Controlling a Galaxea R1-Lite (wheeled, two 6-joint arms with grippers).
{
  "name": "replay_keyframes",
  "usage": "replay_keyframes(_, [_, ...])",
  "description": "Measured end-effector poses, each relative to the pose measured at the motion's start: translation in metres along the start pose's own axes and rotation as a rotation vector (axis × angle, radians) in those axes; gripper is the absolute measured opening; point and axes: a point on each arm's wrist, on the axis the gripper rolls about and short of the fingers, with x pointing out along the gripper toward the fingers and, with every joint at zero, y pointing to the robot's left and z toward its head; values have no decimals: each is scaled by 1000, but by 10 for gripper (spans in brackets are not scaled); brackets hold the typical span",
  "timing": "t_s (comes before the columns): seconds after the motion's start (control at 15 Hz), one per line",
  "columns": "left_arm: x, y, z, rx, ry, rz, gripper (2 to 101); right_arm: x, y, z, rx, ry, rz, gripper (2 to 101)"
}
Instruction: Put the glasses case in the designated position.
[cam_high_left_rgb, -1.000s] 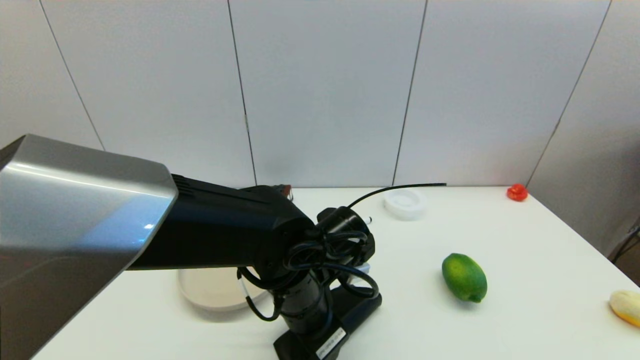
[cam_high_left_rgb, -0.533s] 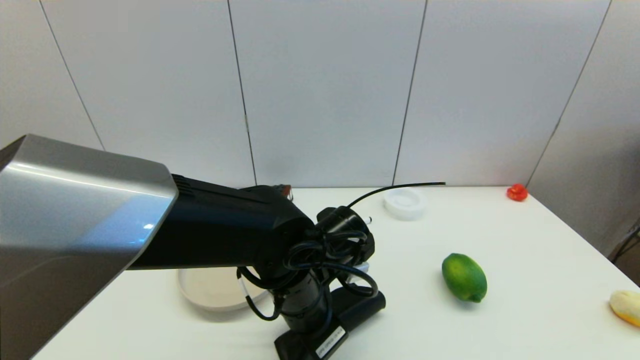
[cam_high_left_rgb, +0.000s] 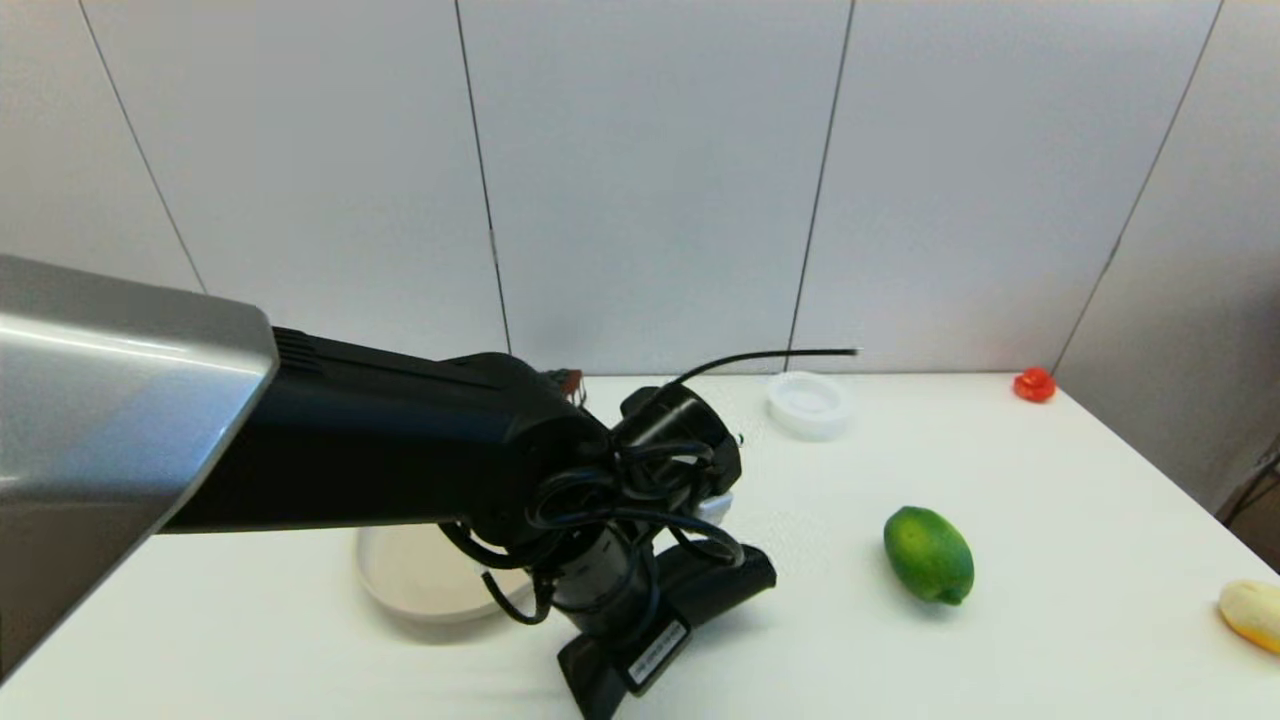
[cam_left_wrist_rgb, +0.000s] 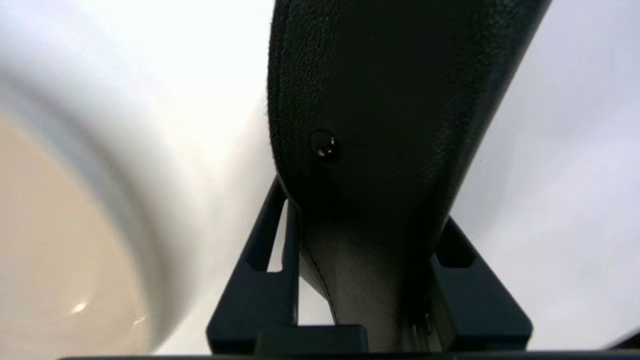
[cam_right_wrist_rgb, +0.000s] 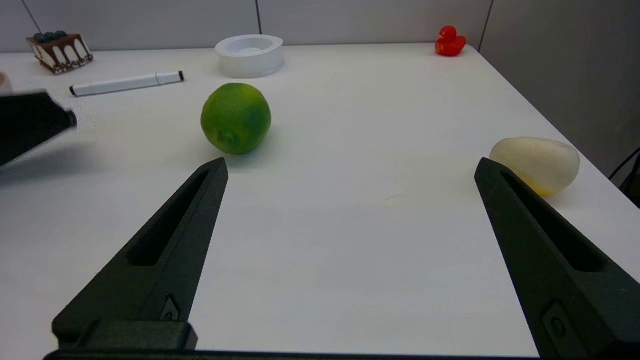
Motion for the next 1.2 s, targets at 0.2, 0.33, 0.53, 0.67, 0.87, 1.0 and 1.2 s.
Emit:
replay_keyframes(0.2, [-17,12,-1,-33,-90,26,330,0,0,0,0,0,0,980])
replay_keyframes(0.33, [-29,19,-1,-55,-155,89,325,0,0,0,0,0,0,980])
replay_keyframes(0.53, [-46,36,-4,-114,-263,220,323,0,0,0,0,0,0,980])
replay_keyframes(0.67, [-60,51,-6,-156,-324,290,322,0,0,0,0,0,0,980])
replay_keyframes(0.87, [-80,83,-15,-192,-376,383,312,0,0,0,0,0,0,980])
replay_keyframes(1.0, [-95,111,-25,-183,-389,465,312,0,0,0,0,0,0,979])
replay_keyframes(1.2, [-120,148,-45,-130,-380,602,307,0,0,0,0,0,0,980])
